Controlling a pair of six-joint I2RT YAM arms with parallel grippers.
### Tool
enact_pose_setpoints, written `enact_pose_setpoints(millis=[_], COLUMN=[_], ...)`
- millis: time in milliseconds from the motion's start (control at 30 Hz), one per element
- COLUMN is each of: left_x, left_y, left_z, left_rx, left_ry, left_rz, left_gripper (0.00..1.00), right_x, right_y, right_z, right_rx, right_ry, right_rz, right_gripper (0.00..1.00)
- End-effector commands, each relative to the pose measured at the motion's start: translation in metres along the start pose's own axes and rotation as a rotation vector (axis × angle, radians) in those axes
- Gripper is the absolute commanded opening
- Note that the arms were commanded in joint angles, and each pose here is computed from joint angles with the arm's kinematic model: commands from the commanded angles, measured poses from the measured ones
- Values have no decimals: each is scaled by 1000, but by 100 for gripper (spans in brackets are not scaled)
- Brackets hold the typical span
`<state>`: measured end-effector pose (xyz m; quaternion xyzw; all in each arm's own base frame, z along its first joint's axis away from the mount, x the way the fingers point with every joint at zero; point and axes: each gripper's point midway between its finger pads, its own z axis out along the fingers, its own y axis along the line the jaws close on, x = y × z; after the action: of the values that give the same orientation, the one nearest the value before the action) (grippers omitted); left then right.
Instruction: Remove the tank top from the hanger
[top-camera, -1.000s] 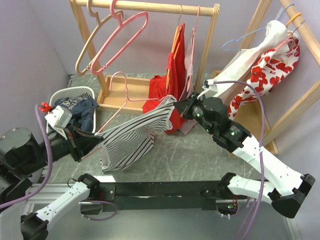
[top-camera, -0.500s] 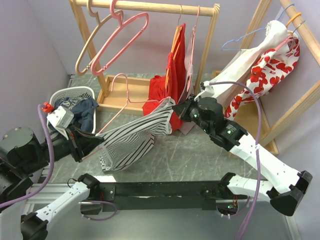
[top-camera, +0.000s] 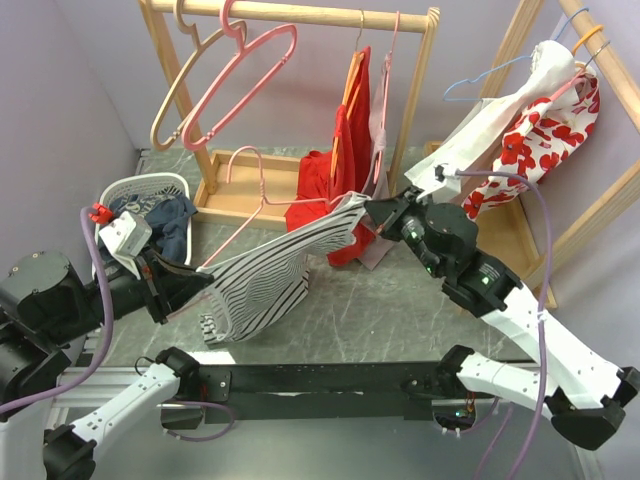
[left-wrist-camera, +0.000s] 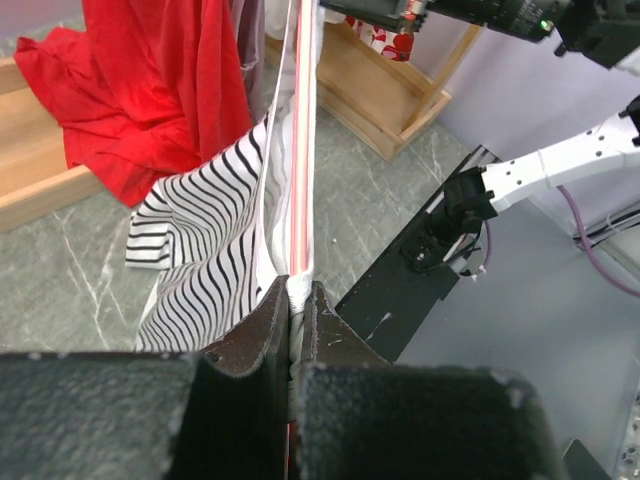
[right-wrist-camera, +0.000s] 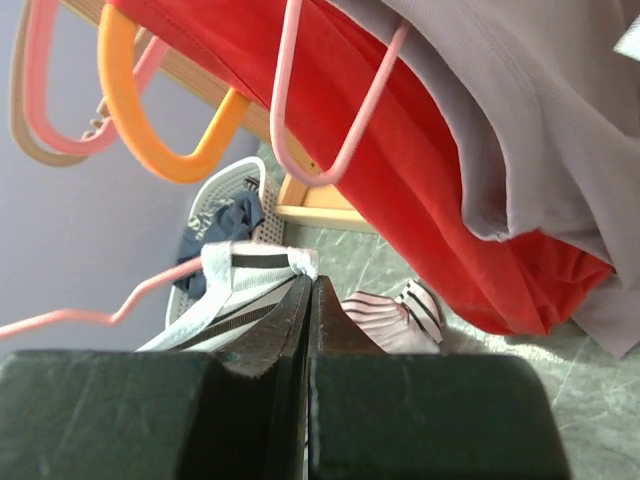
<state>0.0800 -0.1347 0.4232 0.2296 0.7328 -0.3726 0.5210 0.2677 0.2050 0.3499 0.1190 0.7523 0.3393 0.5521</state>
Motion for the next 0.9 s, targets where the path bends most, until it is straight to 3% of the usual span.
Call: enact_pose_setpoints(millis=[0, 233, 400, 500, 533, 633, 733, 867], left_x=[-17, -28, -29, -32, -32, -28, -21, -7], left_y=[-18, -19, -12, -12, -12, -18, -23, -27], left_z=[-13, -23, -24, -25, -26, -26, -22, -14], left_rx=[81, 58, 14, 12, 11, 43, 89, 143], left_ry=[-87, -158, -166, -184, -184, -159, -127, -71], left_rz=[86, 99, 84, 85, 84, 88, 91, 81], left_gripper=[1, 1, 1, 1, 1, 1, 1, 1], right_x=[-3, 32, 26, 33, 35, 28, 10, -22], right_y=[-47, -58, -67, -61, -72, -89, -56, -43], right_z=[24, 44, 33, 33, 30, 25, 22, 18], right_rx=[239, 297, 328, 277, 331, 419, 216, 195], right_ry=[-23, 115, 57, 91, 104, 54, -16, -124], right_rz=[-85, -101, -37, -54, -67, -54, -54, -50], right_gripper=[0, 0, 0, 0, 0, 0, 0, 0])
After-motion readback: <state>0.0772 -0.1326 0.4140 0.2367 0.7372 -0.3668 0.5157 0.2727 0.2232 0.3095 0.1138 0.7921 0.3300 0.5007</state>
